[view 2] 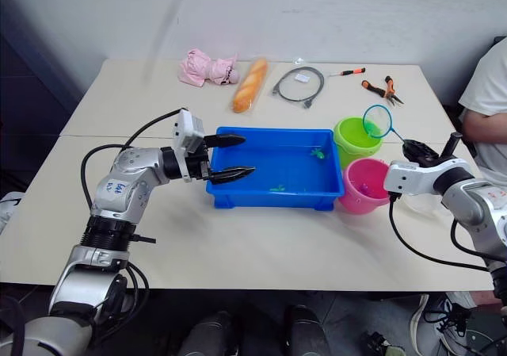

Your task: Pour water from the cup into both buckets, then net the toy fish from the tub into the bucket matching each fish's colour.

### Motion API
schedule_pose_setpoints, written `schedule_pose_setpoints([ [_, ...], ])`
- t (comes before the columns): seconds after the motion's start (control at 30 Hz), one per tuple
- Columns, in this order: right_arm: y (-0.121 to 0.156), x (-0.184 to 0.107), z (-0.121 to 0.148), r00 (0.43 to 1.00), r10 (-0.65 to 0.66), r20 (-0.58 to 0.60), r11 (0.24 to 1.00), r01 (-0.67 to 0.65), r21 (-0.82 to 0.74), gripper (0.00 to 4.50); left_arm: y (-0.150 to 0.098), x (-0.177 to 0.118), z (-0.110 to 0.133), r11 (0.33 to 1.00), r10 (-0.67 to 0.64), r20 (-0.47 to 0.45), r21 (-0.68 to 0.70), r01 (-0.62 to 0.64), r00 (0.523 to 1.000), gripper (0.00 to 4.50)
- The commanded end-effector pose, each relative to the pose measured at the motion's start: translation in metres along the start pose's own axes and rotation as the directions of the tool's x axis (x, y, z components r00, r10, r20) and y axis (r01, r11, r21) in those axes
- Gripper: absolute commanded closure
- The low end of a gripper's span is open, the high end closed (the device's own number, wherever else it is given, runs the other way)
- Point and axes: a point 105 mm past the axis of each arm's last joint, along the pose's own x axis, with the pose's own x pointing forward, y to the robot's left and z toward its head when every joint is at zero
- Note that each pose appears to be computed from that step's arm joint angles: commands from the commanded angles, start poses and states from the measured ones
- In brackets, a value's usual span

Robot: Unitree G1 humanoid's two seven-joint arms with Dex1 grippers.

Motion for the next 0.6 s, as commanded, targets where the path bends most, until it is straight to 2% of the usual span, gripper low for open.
schedule_pose_setpoints([
  [0.03, -0.025, -0.004, -0.009, 0.996, -0.09, -0.011, 0.995, 0.089, -0.044, 4.5, 0.001, -0.003, 0.011, 0.999, 0.007, 0.035, 0.034, -0.008, 0.999, 0.04],
  [0.17, -0.031, -0.004, -0.009, 0.991, -0.13, -0.011, 0.991, 0.13, 0.04, 4.5, 0.001, -0.005, 0.01, 0.999, 0.013, 0.035, 0.033, -0.014, 0.999, 0.04],
  [0.27, -0.049, -0.005, -0.01, 0.975, -0.218, -0.042, 0.942, 0.222, 0.252, 4.5, 0.005, -0.01, 0.01, 0.999, 0.038, 0.039, 0.035, -0.04, 0.999, 0.04],
  [0.33, -0.062, -0.006, -0.012, 0.965, -0.253, -0.067, 0.869, 0.257, 0.423, 4.5, 0.01, -0.019, 0.01, 0.997, 0.065, 0.043, 0.034, -0.067, 0.997, 0.04],
  [0.4, -0.071, -0.006, -0.008, 0.967, -0.248, -0.054, 0.734, 0.225, 0.641, 4.5, 0.014, -0.029, 0.009, 0.996, 0.087, 0.041, 0.032, -0.089, 0.995, 0.04],
  [0.47, -0.08, -0.007, 0.004, 0.973, -0.229, -0.009, 0.519, 0.13, 0.845, 4.5, 0.018, -0.042, 0.005, 0.993, 0.114, 0.028, 0.031, -0.115, 0.993, 0.04],
  [0.53, -0.083, -0.008, 0.015, 0.984, -0.178, 0.019, 0.381, 0.051, 0.923, 4.5, 0.02, -0.052, 0.003, 0.99, 0.135, 0.018, 0.029, -0.135, 0.991, 0.04],
  [0.6, -0.082, -0.009, 0.032, 0.99, -0.113, 0.089, 0.28, -0.054, 0.958, 4.5, 0.021, -0.058, 0.001, 0.989, 0.144, 0.012, 0.027, -0.144, 0.989, 0.04],
])
